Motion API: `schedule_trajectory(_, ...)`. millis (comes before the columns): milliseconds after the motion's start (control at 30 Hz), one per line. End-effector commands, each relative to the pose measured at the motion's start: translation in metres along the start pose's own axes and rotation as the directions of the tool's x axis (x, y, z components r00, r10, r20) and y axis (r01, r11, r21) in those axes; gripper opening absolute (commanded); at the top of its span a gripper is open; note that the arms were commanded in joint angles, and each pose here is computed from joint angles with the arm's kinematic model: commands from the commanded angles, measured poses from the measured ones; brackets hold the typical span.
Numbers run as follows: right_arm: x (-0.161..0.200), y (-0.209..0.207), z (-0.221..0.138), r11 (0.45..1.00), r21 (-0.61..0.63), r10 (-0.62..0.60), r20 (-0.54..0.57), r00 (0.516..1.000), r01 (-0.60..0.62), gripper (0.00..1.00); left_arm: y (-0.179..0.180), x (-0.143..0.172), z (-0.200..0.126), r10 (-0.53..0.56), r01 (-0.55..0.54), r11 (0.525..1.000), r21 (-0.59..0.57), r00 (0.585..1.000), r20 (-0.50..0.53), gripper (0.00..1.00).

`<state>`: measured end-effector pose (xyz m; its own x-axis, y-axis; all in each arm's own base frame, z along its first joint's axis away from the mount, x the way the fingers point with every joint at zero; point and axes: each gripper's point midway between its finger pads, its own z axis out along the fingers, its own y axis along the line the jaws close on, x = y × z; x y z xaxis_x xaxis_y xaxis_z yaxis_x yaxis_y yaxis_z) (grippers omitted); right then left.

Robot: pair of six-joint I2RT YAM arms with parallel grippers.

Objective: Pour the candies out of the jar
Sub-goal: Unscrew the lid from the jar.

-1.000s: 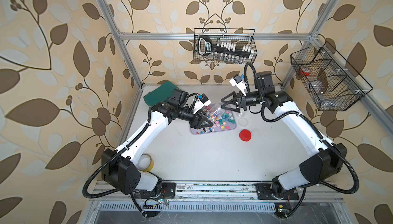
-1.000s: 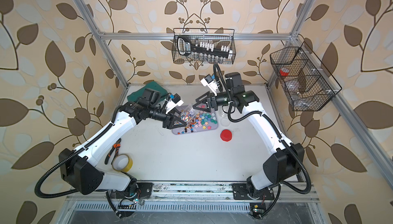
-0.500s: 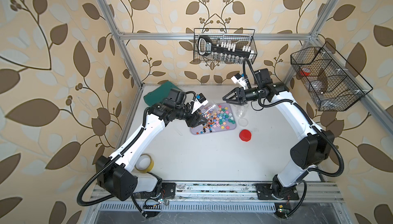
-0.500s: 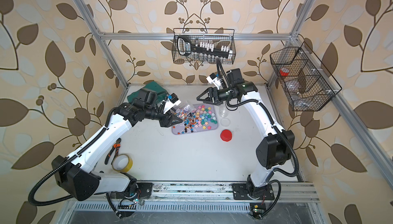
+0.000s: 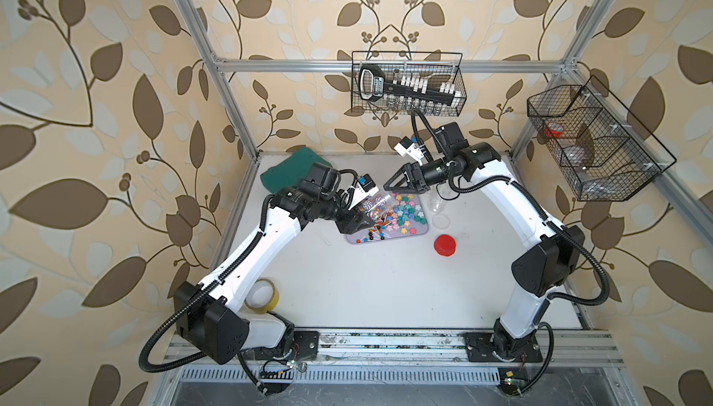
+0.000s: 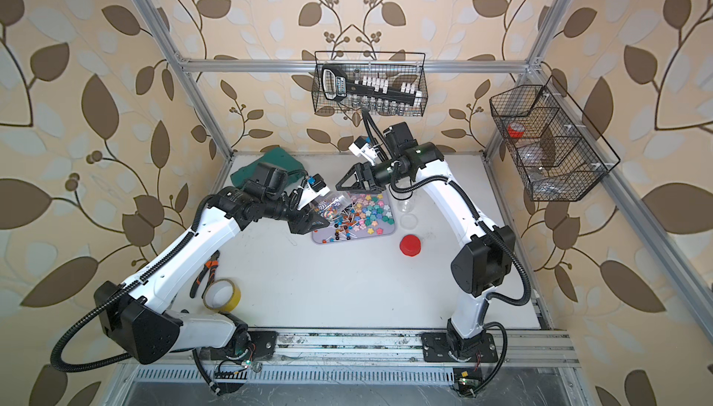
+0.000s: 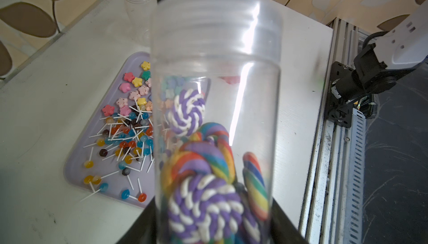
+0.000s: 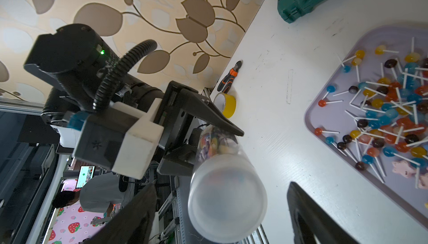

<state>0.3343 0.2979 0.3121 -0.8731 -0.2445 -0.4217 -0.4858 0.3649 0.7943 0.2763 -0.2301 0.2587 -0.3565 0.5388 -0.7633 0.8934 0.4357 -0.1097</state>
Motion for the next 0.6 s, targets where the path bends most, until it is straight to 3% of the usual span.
schedule_trajectory(0,0.0054,-0.0073,0.0075,1.000,0.028,0.009,-0.039,0.999,-0.008,0.83,-0.0073,-0.0196,-0.0101,0.061,-0.061,0.998,0.002,0.997,0.053,0.20)
schedule_trajectory(567,0.0104,-0.0082,0.0120,1.000,0.029,-0.008,-0.068,0.998,0.010,0.63,-0.0082,-0.0196,-0.0105,0.064,-0.064,0.998,0.004,0.997,0.054,0.20)
